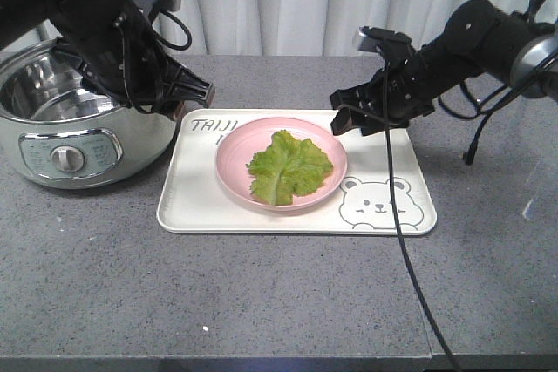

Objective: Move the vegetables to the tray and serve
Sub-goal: 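Lower both grippers to the tray's side edges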

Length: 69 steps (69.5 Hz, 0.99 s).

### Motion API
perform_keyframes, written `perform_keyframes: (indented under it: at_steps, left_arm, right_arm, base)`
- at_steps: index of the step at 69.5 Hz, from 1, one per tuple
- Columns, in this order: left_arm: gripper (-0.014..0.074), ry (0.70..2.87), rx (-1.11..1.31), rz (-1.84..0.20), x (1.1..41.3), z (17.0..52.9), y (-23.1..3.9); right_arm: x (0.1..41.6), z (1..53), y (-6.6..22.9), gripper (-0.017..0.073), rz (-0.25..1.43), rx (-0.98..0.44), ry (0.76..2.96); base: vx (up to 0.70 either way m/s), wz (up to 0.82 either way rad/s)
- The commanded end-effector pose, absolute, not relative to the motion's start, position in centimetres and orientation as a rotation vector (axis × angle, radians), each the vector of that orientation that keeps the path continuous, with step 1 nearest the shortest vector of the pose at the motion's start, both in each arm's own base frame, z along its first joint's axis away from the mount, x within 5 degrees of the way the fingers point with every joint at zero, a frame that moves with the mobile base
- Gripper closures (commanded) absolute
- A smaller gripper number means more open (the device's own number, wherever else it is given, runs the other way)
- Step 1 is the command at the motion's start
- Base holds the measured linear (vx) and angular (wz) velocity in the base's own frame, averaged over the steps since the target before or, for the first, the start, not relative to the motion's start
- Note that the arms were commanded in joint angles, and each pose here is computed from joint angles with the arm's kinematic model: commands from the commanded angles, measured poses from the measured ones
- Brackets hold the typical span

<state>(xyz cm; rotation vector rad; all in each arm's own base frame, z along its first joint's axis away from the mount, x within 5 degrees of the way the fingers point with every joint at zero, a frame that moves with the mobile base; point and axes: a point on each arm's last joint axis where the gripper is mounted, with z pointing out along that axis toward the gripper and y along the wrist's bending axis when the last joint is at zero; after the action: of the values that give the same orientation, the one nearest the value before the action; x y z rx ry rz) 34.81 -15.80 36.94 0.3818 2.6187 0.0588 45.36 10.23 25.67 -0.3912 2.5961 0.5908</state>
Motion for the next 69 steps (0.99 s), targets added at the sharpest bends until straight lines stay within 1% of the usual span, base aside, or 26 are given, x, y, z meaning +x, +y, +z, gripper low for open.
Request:
perform_keyframes:
  at_steps: [1,10,19,32,41,51,62,69]
  left_arm:
    - [0.0149,2.555,0.301,0.028,34.0,39.0,-15.2]
    - [0.0149,2.563,0.291,0.027,34.2,38.6,-15.3]
    - [0.0149,2.598,0.255,0.025,34.9,37.5,-15.4]
    - [0.0149,2.666,0.232,-0.034,35.8,35.9,-15.7]
    - [0.0149,2.696,0.225,-0.019,36.5,34.8,-15.5]
    - [0.0149,2.72,0.201,-0.002,37.3,33.8,-15.0]
    - [0.0149,2.733,0.199,0.009,37.8,33.2,-14.7]
    - [0.0149,2.745,0.196,0.013,38.1,32.6,-14.7]
  right_arm:
    - [44.3,31.6,9.3,0.01,0.485,-0.356,2.525]
    - [43.4,33.5,7.8,0.0108,0.291,-0.292,2.614]
    - [42.6,33.2,6.5,0.0112,0.126,-0.258,2.729]
    - [42.7,32.8,6.6,0.0112,0.149,-0.221,2.748]
    - [43.1,32.0,6.2,0.0112,0.15,-0.188,2.769]
    - [43.0,30.2,4.9,0.0112,0.139,-0.144,2.836]
    - [42.3,28.2,4.1,0.0112,0.135,-0.131,2.91]
    - [42.1,27.5,4.2,0.0112,0.15,-0.127,2.937]
  base:
    - [0.0,0.0]
    - [0.0,0.0]
    - [0.0,0.0]
    - [0.0,0.0]
    - [0.0,0.0]
    - [0.0,0.0]
    - [0.0,0.0]
    - [0.0,0.0]
